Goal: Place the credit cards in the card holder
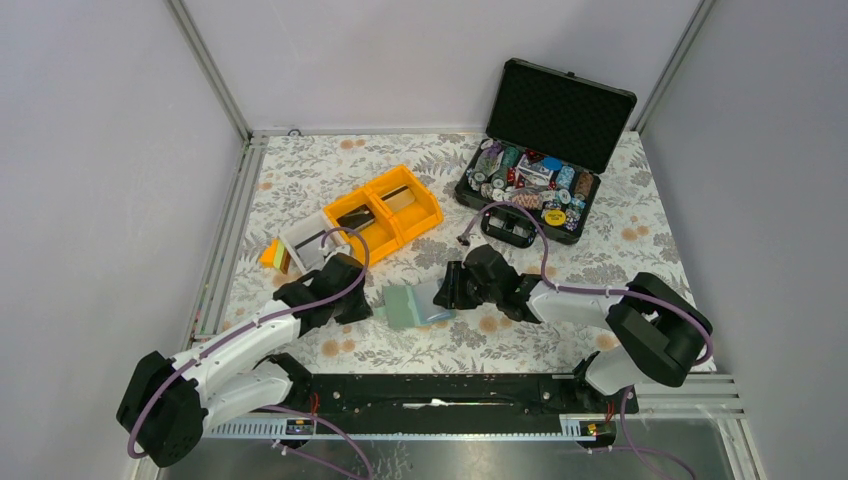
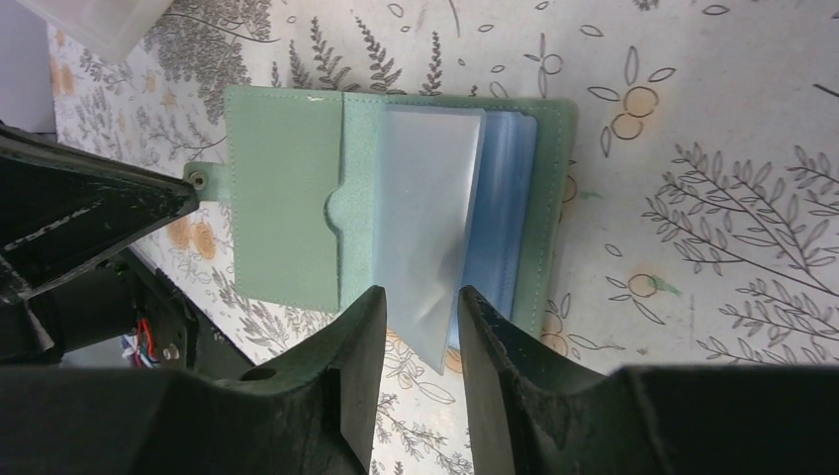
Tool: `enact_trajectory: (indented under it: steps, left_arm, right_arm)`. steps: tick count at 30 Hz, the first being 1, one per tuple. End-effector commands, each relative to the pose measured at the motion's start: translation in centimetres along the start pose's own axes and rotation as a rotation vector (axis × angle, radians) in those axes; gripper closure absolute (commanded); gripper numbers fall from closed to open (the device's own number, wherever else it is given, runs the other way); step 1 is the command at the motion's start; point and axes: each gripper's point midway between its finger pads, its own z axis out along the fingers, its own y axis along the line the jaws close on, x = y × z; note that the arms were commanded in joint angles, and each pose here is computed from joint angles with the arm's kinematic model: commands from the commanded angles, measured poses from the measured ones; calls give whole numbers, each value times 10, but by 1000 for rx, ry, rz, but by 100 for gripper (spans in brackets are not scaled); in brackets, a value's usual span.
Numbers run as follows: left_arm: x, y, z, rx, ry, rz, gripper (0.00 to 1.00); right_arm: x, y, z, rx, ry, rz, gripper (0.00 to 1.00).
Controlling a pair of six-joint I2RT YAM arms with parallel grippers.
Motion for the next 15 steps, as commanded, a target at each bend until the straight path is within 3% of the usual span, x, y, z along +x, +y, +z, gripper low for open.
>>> enact_trajectory:
  steps: [1,15]
  left_arm:
    - [-18,-9,-5,14,-53,11,100]
    - [-25,-17,-14,49,-73,43,98]
  right_arm:
    - [-1,22,2,-104,1,-2,63]
    - [1,32,7,-173,2,53,85]
